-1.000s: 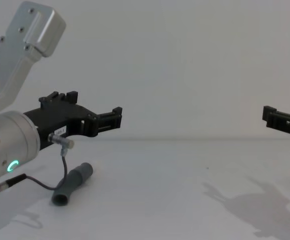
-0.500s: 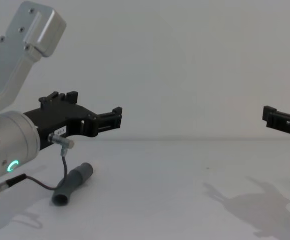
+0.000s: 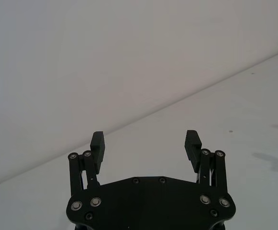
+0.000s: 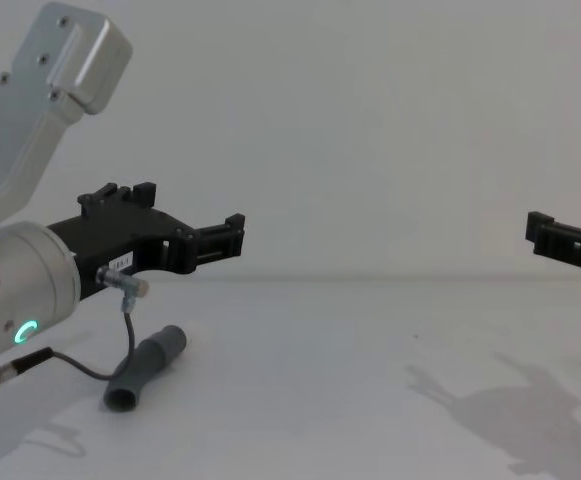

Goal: Use both hands to pick up one end of the pipe from the table, align the ends, and insert them.

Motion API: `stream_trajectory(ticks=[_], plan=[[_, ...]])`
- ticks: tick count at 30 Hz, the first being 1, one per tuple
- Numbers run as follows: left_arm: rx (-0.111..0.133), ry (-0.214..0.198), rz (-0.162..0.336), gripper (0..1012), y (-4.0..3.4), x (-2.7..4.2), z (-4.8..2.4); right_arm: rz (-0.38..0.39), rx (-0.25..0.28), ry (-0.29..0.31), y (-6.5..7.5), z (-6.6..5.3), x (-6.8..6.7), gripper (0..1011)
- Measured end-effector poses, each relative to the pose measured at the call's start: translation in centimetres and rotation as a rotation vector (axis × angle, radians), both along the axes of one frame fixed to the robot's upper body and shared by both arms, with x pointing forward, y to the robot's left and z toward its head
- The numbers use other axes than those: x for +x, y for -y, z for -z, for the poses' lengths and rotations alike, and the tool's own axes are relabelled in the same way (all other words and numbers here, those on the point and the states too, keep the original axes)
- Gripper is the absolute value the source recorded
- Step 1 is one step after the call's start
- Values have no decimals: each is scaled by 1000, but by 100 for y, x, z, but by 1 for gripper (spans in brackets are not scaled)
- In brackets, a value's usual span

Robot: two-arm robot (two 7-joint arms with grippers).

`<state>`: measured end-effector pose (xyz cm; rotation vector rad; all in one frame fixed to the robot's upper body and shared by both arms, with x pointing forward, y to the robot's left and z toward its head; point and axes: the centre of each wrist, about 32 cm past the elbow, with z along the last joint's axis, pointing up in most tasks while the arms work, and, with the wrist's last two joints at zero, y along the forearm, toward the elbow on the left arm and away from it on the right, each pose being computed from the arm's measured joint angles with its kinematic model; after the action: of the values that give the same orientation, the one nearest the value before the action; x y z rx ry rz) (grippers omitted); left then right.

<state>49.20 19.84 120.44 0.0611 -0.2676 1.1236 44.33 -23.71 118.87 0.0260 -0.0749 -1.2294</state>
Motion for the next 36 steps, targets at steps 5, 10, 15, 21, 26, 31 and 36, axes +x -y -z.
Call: stream_trajectory(ticks=[5,10,15,21,26,31,36], plan=[[0,0,0,1001,0,0,0,0,0,0,0,0,0,1002],[0,0,0,1001,0,0,0,0,0,0,0,0,0,1002],[0,0,0,1001,0,0,0,0,0,0,0,0,0,1002],[1,-13,-12,1001,-8,-17,-13,0,0,0,0,0,0,1002],[3,-51,-32,1001,-25,-59,-49,0,0,0,0,0,0,1001],[5,-98,-58,1002,-45,-114,-98,0,0,0,0,0,0,1002],[13,-162,-95,1001,-68,-180,-171,0,0,0,0,0,0,1002]])
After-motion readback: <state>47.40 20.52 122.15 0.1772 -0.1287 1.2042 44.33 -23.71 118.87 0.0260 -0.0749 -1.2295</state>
